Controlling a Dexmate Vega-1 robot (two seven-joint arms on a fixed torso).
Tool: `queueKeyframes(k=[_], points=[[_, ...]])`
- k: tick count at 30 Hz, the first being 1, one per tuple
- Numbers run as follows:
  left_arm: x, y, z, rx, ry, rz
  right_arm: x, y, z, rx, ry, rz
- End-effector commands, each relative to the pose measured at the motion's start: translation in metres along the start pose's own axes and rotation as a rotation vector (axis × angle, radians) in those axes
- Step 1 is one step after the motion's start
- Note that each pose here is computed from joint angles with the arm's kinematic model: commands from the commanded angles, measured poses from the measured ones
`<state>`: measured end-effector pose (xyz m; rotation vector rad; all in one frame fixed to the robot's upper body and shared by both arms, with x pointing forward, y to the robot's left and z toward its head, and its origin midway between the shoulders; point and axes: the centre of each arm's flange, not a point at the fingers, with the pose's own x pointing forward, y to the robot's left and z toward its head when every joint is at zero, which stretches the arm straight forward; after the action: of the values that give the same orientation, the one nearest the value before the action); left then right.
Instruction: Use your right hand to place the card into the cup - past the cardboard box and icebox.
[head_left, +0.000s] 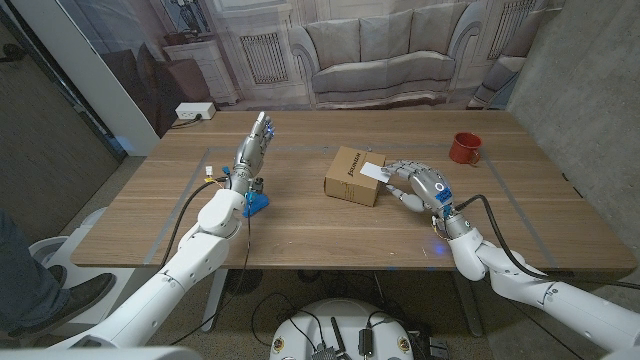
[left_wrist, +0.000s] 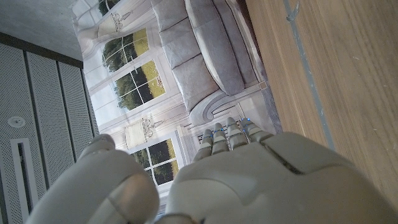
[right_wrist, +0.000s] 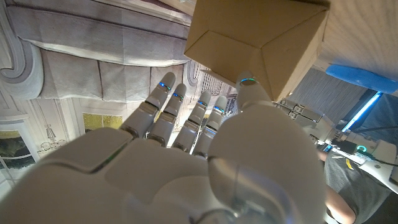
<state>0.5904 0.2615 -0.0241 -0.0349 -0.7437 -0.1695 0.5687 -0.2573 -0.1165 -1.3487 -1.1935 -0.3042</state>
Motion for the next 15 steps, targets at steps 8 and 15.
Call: queueKeyframes(k=[8, 15], points=[[-0.0089, 0.0019, 0.0036, 0.013, -0.004, 0.007, 0.004, 0.0075, -0.001, 0.006, -0.002, 0.0], [-0.0094, 0.0014, 0.0019, 0.009, 0.0, 0.007, 0.0062, 0.0077, -0.0027, -0.003, -0.001, -0.006]])
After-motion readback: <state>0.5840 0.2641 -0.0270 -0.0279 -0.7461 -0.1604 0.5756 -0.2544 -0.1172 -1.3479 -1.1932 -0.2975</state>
